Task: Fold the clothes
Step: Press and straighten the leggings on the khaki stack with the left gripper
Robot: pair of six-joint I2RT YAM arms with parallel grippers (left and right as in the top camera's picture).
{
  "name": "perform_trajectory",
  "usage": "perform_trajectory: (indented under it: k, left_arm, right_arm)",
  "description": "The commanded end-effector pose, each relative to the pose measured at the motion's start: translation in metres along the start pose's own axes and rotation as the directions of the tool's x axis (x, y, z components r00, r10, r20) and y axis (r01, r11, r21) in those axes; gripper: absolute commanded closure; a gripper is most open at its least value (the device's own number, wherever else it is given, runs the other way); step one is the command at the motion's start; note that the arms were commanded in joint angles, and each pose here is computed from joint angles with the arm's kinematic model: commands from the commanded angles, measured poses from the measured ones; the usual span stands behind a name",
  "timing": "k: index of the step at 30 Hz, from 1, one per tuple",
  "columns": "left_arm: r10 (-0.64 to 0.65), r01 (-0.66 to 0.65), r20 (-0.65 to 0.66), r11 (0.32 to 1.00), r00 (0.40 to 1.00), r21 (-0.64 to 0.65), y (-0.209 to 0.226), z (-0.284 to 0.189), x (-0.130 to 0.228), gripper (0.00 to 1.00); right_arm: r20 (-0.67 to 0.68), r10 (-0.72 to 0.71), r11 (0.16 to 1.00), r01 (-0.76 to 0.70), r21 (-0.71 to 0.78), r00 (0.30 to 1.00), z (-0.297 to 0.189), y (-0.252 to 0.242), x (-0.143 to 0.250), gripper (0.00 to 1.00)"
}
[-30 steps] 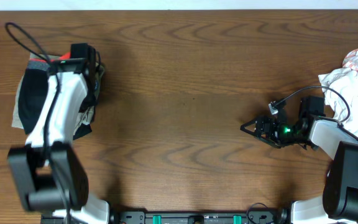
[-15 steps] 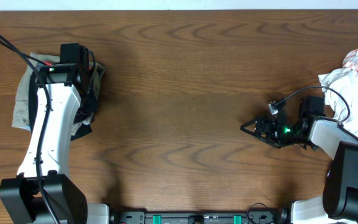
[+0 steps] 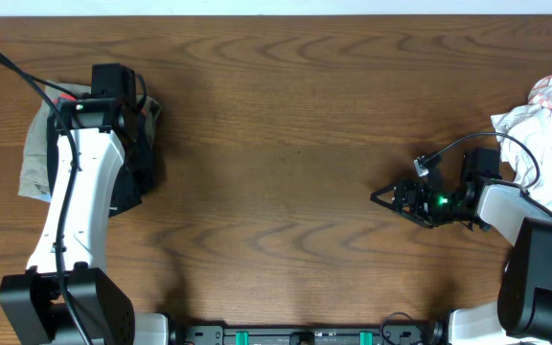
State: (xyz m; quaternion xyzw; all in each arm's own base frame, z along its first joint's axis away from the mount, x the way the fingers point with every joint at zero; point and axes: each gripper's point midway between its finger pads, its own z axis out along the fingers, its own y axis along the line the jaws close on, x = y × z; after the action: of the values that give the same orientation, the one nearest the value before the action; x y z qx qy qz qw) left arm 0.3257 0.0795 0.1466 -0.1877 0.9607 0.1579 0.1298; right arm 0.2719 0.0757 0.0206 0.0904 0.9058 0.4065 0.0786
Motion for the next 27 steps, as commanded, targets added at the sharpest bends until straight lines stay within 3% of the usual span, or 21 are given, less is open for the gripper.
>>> perform_trajectory:
  k: [1,2,4,11,16,19,23,27]
  left_arm:
    - [0.086,-0.087,0.019,0.991,0.996,0.096,-0.018,0.001,-0.005,0.76]
    - [0.092,-0.095,0.029,0.986,0.995,0.137,-0.025,0.001,-0.007,0.86]
    - [0.074,-0.082,0.045,0.975,0.996,0.207,-0.035,-0.001,-0.012,0.94]
    - [0.009,-0.021,0.025,0.842,1.000,0.540,-0.067,-0.015,-0.020,0.94]
    - [-0.048,-0.034,0.078,0.601,0.996,0.799,-0.066,-0.044,-0.041,0.94]
    - [-0.085,-0.042,0.095,0.480,0.992,0.876,-0.058,-0.052,-0.045,0.94]
    - [-0.097,-0.019,0.060,0.380,0.993,0.925,-0.058,-0.040,-0.028,0.94]
    - [-0.089,0.032,-0.001,0.347,0.996,0.937,-0.070,-0.011,0.003,0.94]
  right_arm:
    - [-0.036,0.021,0.986,-0.015,0.165,0.999,0.004,-0.039,0.013,0.10]
    - [-0.037,0.023,0.986,-0.016,0.166,0.999,0.004,-0.039,0.014,0.09]
    - [-0.037,0.023,0.986,-0.016,0.165,0.999,0.004,-0.039,0.014,0.10]
    - [-0.045,0.018,0.985,-0.010,0.174,0.999,0.004,-0.040,0.016,0.10]
    - [-0.057,0.023,0.978,-0.010,0.210,0.998,0.003,-0.046,0.019,0.10]
    - [-0.061,0.027,0.977,-0.013,0.214,0.998,0.002,-0.047,0.020,0.10]
    - [-0.061,0.028,0.977,-0.014,0.213,0.998,0.002,-0.047,0.020,0.10]
    - [-0.063,0.031,0.977,-0.017,0.213,0.997,0.002,-0.047,0.021,0.10]
